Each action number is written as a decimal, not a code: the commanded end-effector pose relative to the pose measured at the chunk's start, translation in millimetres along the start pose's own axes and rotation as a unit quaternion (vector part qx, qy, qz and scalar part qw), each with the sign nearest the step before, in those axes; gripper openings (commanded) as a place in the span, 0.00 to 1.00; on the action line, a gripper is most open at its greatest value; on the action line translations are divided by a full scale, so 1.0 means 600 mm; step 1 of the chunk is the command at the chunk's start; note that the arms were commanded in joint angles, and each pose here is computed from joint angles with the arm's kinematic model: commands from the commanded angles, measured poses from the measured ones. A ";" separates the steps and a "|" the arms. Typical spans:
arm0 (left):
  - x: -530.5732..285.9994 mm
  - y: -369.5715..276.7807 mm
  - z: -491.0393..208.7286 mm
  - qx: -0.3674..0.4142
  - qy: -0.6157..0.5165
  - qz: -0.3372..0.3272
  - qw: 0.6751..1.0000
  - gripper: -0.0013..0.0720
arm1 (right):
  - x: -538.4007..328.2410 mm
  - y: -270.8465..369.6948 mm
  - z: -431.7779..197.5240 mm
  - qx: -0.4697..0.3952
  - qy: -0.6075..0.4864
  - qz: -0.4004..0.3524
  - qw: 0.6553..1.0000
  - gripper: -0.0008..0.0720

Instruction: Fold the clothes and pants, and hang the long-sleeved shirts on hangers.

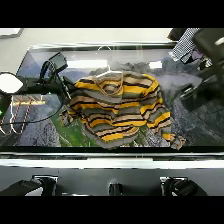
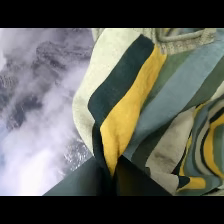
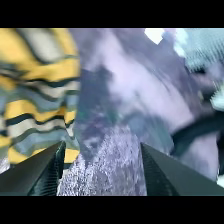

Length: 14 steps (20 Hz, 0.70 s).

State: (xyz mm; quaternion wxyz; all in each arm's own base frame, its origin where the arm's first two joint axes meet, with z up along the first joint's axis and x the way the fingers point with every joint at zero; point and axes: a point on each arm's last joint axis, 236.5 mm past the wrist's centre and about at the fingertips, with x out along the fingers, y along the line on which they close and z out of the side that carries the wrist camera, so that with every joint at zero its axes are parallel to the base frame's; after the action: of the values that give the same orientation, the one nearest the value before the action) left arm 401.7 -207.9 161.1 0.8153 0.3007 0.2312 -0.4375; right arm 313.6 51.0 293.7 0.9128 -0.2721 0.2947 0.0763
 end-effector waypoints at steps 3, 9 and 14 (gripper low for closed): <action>-0.002 -0.026 0.025 0.018 -0.012 -0.010 1.000 0.05 | 0.101 -0.002 -0.012 0.210 0.008 0.068 0.975 0.78; 0.000 -0.033 0.030 0.021 -0.014 -0.015 1.000 0.05 | 0.158 0.142 -0.073 -0.005 0.063 0.325 0.944 0.84; 0.001 -0.033 0.030 0.021 -0.013 -0.015 1.000 0.05 | 0.216 0.117 -0.042 -0.052 0.007 0.286 0.957 0.86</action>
State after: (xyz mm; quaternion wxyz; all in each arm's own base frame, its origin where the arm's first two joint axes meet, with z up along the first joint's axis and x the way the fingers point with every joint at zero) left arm 387.2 -228.8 168.0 0.8053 0.3084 0.2158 -0.4581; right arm 365.4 89.6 171.0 0.8344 -0.1878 0.4034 0.3252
